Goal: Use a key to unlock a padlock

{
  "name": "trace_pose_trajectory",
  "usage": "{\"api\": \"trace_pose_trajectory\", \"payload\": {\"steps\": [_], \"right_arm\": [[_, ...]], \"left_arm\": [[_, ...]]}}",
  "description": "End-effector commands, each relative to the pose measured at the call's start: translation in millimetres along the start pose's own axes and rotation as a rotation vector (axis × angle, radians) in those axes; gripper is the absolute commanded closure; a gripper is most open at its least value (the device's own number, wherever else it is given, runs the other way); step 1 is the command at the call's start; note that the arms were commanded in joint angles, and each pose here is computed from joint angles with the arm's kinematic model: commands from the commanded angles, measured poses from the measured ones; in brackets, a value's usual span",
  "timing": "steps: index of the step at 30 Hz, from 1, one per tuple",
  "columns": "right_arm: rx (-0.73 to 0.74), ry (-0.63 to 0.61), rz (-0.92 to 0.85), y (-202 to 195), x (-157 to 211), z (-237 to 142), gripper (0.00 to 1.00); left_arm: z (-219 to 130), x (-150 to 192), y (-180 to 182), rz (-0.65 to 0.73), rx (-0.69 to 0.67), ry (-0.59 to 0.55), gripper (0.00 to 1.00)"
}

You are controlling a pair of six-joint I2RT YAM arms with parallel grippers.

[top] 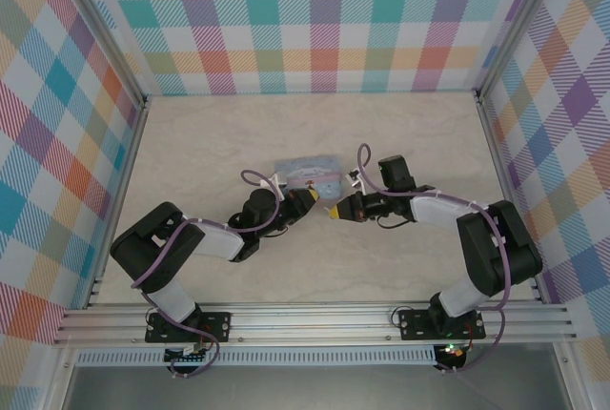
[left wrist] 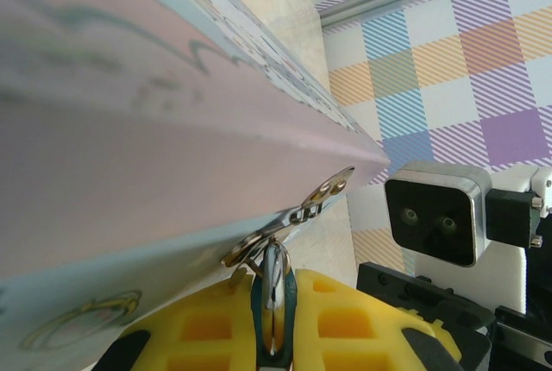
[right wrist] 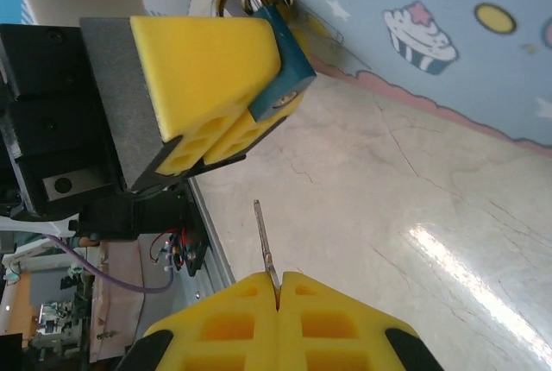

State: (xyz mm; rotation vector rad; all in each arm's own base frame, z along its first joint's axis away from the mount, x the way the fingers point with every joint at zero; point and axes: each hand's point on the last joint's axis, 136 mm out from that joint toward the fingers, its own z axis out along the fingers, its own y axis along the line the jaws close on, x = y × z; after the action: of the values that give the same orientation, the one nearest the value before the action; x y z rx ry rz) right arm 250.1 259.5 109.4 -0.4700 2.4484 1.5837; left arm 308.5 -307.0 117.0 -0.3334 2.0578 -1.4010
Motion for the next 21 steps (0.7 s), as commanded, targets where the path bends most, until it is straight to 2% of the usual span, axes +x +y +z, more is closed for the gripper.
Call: {"api": "trace_pose_trajectory", "payload": {"steps": [1,8,21], "right_arm": [[-0.037,-0.012,-0.034,11,-17,0,0.97],[-0.020,0.003,-0.033,6,-26,6,0.97],[-0.008,0.035,-0.005,-6,-15,17,0.98]], "left_arm": [[2,-5,-33,0.017,0.106,-0.003,1.00],[1,-4,-36,0.019,0.123,0.003,1.00],[2,-8,-41,-0.002,0.145,-0.015,1.00]]}}
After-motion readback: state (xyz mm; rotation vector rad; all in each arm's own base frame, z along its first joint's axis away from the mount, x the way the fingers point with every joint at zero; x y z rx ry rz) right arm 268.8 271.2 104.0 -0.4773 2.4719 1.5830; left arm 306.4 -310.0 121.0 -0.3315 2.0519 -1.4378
